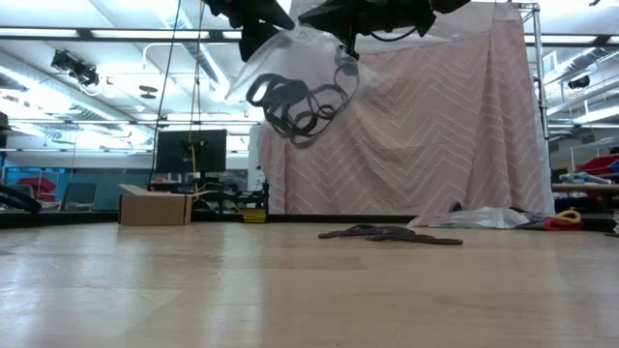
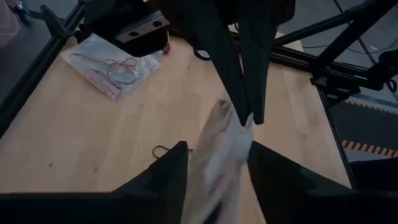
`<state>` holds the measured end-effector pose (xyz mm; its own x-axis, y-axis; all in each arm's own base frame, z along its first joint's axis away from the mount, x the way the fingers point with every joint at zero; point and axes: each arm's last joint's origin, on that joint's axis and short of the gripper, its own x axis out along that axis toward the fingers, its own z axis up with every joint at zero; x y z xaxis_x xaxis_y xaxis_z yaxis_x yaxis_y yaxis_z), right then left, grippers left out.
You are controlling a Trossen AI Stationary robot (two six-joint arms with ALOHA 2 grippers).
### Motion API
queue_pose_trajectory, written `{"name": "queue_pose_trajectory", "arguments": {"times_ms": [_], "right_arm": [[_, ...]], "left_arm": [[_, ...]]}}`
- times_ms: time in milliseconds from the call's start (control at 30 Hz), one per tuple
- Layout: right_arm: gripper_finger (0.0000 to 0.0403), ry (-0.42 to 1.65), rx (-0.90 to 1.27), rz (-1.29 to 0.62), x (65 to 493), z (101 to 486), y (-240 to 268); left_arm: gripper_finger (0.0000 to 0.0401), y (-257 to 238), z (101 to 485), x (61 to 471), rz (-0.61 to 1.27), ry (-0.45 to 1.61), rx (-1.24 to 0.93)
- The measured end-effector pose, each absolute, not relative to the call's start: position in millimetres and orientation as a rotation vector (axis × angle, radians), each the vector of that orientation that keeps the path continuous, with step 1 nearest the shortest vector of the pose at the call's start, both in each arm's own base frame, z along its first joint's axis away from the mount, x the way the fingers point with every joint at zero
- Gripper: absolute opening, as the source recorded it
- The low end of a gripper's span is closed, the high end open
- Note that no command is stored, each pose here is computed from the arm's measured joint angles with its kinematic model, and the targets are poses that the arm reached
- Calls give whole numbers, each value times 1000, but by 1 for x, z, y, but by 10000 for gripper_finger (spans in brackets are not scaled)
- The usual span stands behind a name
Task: Sort rubber bands
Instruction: Close the transparent zip bag
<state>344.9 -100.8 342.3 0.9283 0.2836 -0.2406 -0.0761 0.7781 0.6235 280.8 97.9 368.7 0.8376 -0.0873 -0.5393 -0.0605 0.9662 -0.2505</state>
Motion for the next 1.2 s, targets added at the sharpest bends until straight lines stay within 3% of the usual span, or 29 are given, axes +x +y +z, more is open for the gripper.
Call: {"name": "queue_pose_trajectory", "arguments": {"times_ms": [300, 667, 967, 1200], "right_arm": [[0, 336, 651, 210, 344, 343, -101], [0, 325, 645, 231, 344, 345, -100], [0, 237, 595, 232, 333, 368, -98], [4, 307, 522, 218, 326, 363, -96]], "left_arm": [[16, 97, 369, 281, -52, 578, -265], [2, 98, 371, 283, -47, 544, -258], [1, 96, 362, 276, -29, 655, -273], [0, 97, 368, 280, -43, 592, -258]]}}
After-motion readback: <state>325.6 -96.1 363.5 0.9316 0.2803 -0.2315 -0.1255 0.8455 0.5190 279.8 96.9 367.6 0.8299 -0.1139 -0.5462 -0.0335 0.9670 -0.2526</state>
